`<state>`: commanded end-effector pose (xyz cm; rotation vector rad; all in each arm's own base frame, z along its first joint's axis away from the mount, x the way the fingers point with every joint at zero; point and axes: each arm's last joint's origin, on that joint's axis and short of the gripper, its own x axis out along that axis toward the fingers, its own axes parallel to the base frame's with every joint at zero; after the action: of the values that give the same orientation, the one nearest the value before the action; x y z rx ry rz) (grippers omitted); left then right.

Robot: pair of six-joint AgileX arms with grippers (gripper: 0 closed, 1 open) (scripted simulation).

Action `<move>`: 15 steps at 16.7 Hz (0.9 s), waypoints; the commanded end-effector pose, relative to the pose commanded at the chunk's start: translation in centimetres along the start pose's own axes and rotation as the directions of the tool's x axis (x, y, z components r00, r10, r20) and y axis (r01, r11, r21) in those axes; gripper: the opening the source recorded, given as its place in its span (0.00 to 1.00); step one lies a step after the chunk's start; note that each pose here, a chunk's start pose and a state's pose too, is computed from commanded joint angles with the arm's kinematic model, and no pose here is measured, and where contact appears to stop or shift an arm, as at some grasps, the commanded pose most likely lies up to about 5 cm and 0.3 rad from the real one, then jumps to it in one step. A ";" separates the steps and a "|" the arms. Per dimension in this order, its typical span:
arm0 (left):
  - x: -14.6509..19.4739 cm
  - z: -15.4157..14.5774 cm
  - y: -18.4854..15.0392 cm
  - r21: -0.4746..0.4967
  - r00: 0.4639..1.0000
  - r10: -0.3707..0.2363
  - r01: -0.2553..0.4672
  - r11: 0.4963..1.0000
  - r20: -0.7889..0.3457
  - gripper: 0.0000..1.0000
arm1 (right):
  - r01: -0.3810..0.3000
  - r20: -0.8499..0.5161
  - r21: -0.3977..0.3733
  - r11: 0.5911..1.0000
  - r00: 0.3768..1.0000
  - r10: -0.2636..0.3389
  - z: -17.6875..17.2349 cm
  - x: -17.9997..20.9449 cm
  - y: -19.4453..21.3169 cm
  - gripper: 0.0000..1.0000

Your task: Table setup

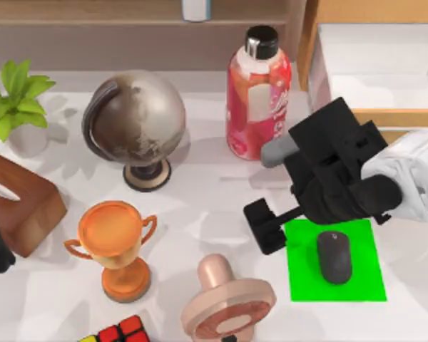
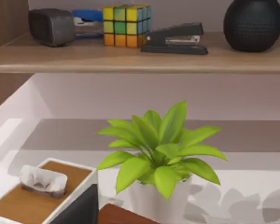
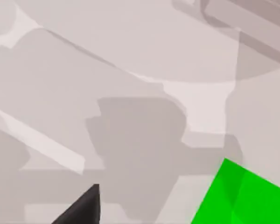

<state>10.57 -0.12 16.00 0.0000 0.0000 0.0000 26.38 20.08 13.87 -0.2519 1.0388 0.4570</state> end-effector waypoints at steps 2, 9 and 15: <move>0.0 0.0 0.0 0.000 1.000 0.000 0.000 1.000 0.000 1.00 | 0.003 0.140 -0.160 0.987 0.990 0.020 0.0 0.2 0.5 1.00; 0.0 0.0 0.0 0.000 1.000 0.000 0.000 1.000 0.000 1.00 | 0.396 0.610 -0.526 0.753 0.793 0.010 -1.1 0.1 -0.2 1.00; 0.0 0.0 0.0 0.000 1.000 0.000 0.000 1.000 0.000 1.00 | 0.786 0.796 -0.484 0.385 0.578 -0.178 -4.8 0.1 -4.2 1.00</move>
<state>10.57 -0.12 16.00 0.0000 0.0000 0.0000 24.72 14.44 11.37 -1.1836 -0.0862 0.3493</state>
